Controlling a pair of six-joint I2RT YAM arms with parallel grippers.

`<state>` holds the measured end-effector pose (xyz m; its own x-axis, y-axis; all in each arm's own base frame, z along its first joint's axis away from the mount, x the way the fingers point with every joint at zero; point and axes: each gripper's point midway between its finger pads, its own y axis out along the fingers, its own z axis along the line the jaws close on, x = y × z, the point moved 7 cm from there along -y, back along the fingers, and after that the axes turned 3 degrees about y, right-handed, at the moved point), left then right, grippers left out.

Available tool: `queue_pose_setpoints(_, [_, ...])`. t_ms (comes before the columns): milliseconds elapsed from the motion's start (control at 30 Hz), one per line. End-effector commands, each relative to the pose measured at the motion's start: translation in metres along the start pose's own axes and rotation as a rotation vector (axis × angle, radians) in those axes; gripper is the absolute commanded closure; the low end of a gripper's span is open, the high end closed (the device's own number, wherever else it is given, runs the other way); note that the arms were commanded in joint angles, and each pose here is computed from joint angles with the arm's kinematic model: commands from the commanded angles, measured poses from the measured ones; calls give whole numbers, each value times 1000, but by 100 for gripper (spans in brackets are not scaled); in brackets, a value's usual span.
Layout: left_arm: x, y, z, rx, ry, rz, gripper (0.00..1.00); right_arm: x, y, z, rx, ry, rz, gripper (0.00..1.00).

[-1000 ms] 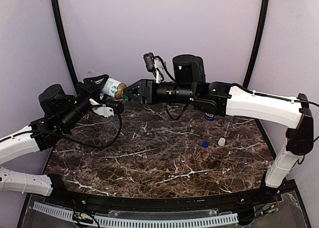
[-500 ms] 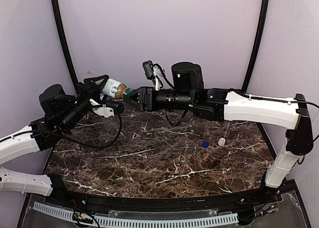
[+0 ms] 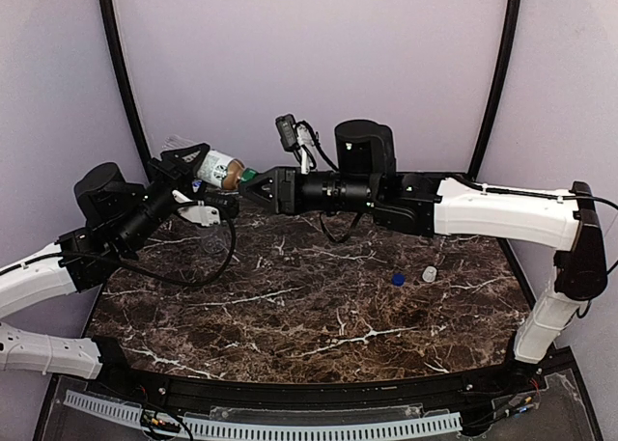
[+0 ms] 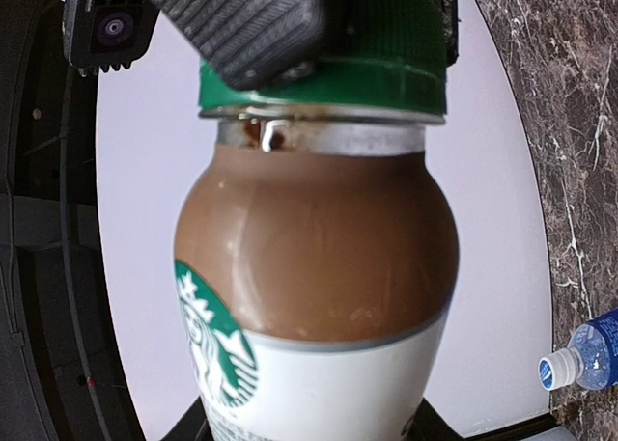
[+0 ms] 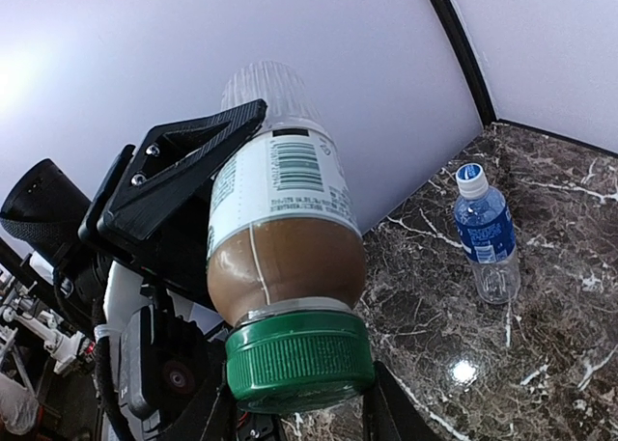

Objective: Unscrew the bottle caps

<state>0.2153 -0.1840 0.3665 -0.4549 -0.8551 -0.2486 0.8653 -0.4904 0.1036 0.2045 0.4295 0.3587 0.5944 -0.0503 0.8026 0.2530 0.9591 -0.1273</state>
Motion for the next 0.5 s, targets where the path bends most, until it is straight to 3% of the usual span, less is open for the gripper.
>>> queue_pose_setpoints(0, [1, -6, 7, 41, -18, -20, 75, 13, -7, 10, 52, -44, -56, 75])
queue_pose_setpoints(100, [3, -8, 3, 33, -16, -37, 76, 13, -7, 9, 50, -65, -53, 95])
queue_pose_setpoints(167, [5, -11, -1, 22, -14, -57, 77, 12, -7, 7, 37, -80, -55, 99])
queue_pose_setpoints(367, [17, -17, -17, 12, 6, -125, 79, 8, -9, 3, -31, -194, -63, 100])
queue_pose_setpoints(467, [17, -19, -12, -25, -61, -140, 79, -1, -13, 8, -100, -420, -92, 100])
